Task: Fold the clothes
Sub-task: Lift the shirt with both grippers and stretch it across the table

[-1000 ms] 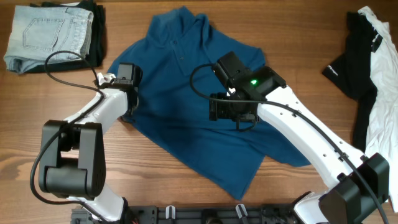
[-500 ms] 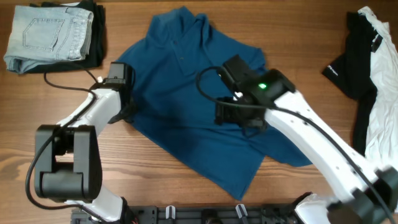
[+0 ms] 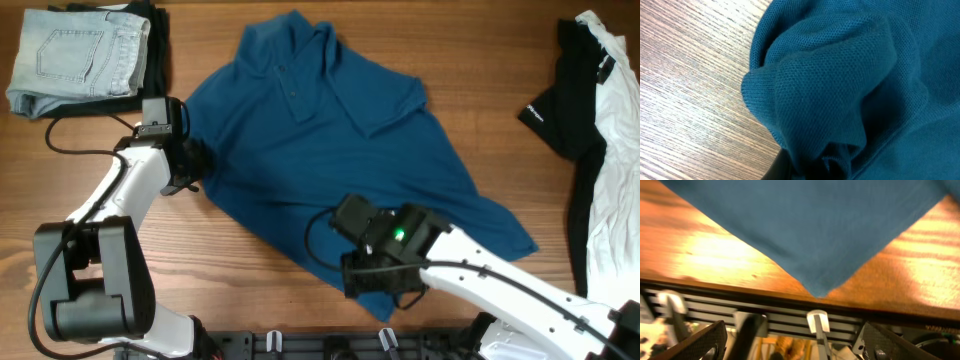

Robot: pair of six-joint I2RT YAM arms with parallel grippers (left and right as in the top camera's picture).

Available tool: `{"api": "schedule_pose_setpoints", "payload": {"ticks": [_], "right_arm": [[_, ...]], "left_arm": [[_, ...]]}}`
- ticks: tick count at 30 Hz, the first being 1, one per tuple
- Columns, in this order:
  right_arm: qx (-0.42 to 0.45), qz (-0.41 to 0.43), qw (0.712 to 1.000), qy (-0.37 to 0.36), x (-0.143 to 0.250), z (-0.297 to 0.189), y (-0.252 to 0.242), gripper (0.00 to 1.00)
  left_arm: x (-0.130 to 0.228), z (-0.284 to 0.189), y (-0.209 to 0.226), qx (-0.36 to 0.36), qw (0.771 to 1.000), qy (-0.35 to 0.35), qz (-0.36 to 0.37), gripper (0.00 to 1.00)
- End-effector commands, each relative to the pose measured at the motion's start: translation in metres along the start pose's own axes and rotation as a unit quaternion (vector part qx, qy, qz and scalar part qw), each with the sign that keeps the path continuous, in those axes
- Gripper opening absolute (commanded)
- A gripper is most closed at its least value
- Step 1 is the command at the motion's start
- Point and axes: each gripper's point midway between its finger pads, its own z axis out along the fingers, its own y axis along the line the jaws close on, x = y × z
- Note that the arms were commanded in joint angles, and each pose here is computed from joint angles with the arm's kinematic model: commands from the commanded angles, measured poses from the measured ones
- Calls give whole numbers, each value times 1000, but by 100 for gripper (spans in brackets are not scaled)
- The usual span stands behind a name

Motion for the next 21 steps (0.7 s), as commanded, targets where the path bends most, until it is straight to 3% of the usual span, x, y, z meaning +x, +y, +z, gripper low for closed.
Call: {"api": "schedule_pose_setpoints", "payload": {"ticks": [1, 11, 21], "right_arm": [[-7, 5, 1000, 16, 13, 21, 4, 89], [-39, 38, 998, 43, 28, 86, -5, 86], [-15, 133, 990, 47, 39, 114, -29, 68]], "left_arm": [[-1, -5, -1, 11, 1000, -4, -10, 4], [-4, -5, -3, 14, 1000, -9, -10, 4], [-4, -5, -3, 13, 1000, -9, -10, 4]]}}
